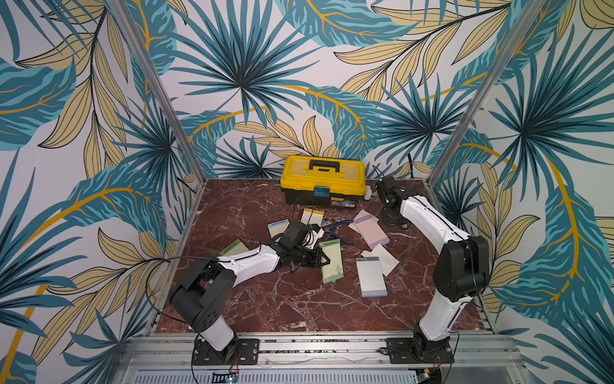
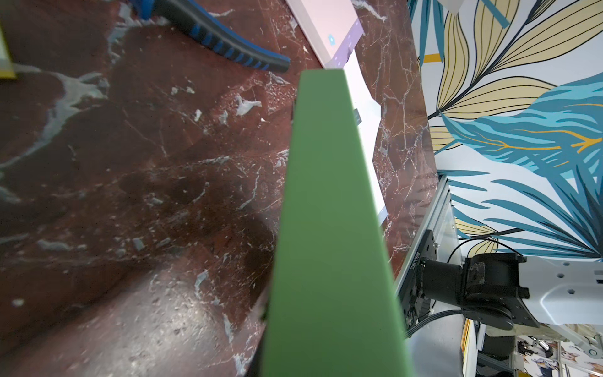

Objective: Tear off pages from different memo pads
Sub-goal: Place the memo pad at the center of the board.

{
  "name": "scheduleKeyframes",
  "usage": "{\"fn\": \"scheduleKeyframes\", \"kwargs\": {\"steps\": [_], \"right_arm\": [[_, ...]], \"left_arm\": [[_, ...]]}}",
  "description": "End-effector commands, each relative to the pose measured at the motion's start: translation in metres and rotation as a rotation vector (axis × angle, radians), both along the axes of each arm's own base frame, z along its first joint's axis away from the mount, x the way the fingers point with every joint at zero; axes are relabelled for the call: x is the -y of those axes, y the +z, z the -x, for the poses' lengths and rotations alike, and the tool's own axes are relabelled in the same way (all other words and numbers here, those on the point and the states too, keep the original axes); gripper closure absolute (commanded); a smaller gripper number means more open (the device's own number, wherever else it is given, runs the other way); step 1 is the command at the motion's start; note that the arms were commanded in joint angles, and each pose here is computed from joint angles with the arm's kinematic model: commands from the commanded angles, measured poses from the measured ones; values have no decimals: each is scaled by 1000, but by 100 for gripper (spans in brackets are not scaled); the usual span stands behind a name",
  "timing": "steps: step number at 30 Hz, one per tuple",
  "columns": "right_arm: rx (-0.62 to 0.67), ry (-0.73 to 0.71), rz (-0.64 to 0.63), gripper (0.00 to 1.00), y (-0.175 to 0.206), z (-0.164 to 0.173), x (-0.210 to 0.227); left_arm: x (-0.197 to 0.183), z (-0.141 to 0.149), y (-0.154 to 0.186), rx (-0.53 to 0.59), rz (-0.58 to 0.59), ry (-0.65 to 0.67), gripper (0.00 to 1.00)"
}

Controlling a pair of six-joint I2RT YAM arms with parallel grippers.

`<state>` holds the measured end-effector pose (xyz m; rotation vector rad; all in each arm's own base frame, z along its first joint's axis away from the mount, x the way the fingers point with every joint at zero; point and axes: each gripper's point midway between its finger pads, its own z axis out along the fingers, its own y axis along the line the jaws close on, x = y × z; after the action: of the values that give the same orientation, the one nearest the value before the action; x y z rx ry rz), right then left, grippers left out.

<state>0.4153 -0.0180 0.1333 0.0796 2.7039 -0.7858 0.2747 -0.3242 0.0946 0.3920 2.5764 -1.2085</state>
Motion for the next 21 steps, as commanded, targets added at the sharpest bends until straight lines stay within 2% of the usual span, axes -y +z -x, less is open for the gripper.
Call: {"fn": "scheduleKeyframes", "kwargs": {"steps": [1,4,5,8,9,11,12,13,19,20,21], "right_arm": [[-70,-15,31,100,-23,1,5],[-120,-6,1,99,-45,-1,-2],[-134,0,-12,95,-49,-2,-4],[-162,8,-112,70,-62,-1,-19],[-161,11,-155,59,-62,1,-26],[-135,-4,-194,35,-55,3,-30],[-110,-20,-196,26,-47,5,-29],[-78,-28,-206,22,-40,7,-29],[38,-35,-313,18,-8,19,-39],[47,-33,-334,18,-5,20,-41],[53,-26,-371,18,-3,22,-47]], "left_arm": [[14,-12,16,40,61,-26,100],[19,-18,10,25,67,-27,100],[20,-21,8,20,67,-27,100],[23,-26,2,0,68,-30,100],[24,-28,-1,-7,68,-30,100],[26,-32,-5,-17,71,-25,100],[26,-33,-9,-26,70,-19,100],[27,-35,-11,-31,73,-12,98],[30,-41,-26,-87,72,21,68],[30,-41,-27,-93,67,22,59],[31,-39,-28,-94,59,11,32]]}}
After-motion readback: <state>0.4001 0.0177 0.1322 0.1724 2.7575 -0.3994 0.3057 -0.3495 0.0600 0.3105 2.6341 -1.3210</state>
